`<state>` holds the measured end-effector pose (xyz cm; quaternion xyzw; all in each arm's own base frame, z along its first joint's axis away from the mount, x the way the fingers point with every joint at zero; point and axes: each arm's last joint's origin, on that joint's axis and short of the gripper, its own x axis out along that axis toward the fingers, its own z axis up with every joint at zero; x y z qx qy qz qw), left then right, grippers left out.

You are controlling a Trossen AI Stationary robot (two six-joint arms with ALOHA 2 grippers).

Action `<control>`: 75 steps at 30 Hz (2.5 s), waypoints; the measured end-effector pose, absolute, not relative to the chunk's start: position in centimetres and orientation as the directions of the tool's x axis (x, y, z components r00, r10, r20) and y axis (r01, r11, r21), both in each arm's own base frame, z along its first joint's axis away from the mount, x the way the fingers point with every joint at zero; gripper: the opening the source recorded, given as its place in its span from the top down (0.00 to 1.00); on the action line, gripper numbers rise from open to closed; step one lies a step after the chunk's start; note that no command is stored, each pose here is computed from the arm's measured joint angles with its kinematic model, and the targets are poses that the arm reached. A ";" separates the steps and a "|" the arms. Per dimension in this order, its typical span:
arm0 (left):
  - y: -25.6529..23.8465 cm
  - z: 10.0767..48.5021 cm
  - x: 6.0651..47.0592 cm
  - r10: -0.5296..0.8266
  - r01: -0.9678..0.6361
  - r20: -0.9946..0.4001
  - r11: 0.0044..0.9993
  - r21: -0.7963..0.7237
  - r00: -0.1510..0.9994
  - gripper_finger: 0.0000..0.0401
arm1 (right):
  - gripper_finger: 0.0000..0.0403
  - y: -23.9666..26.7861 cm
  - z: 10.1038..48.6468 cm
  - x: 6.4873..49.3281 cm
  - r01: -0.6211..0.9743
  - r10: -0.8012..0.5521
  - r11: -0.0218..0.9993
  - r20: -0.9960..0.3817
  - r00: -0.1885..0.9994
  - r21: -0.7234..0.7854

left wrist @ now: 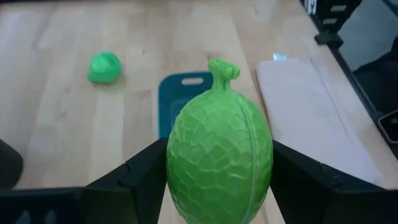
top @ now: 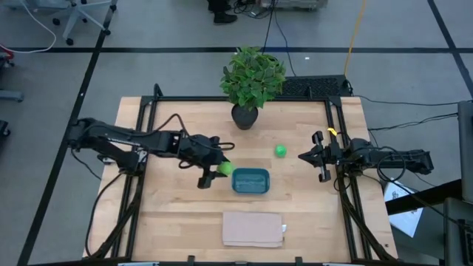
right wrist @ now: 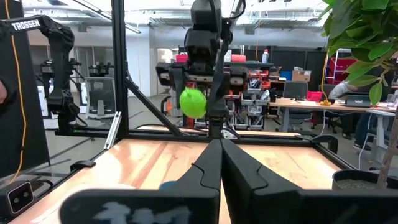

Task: Pick and placing Produce into tupperware
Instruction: Put the green melon into the blue bin

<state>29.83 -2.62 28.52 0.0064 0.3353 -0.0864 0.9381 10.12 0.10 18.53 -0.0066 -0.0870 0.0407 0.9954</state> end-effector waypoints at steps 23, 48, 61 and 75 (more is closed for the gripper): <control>-0.2 27.3 32.9 -0.202 0.169 -0.607 0.979 -0.112 0.768 0.40 | 1.00 0.1 18.6 10.1 -0.079 0.082 0.997 0.179 0.980 -0.022; -2.9 21.9 40.6 -0.125 0.177 -0.805 0.984 -0.025 0.580 0.40 | 1.00 0.1 18.3 10.4 -0.080 0.082 0.997 0.145 0.986 -0.019; -4.6 20.6 41.3 -0.039 0.101 -0.807 0.995 0.025 0.589 0.40 | 1.00 0.1 18.3 10.5 -0.080 0.082 0.997 0.148 0.986 -0.019; -5.5 18.5 41.8 -0.021 0.126 -0.827 0.990 0.061 0.562 0.40 | 1.00 0.1 18.3 10.5 -0.080 0.082 0.997 0.145 0.986 -0.016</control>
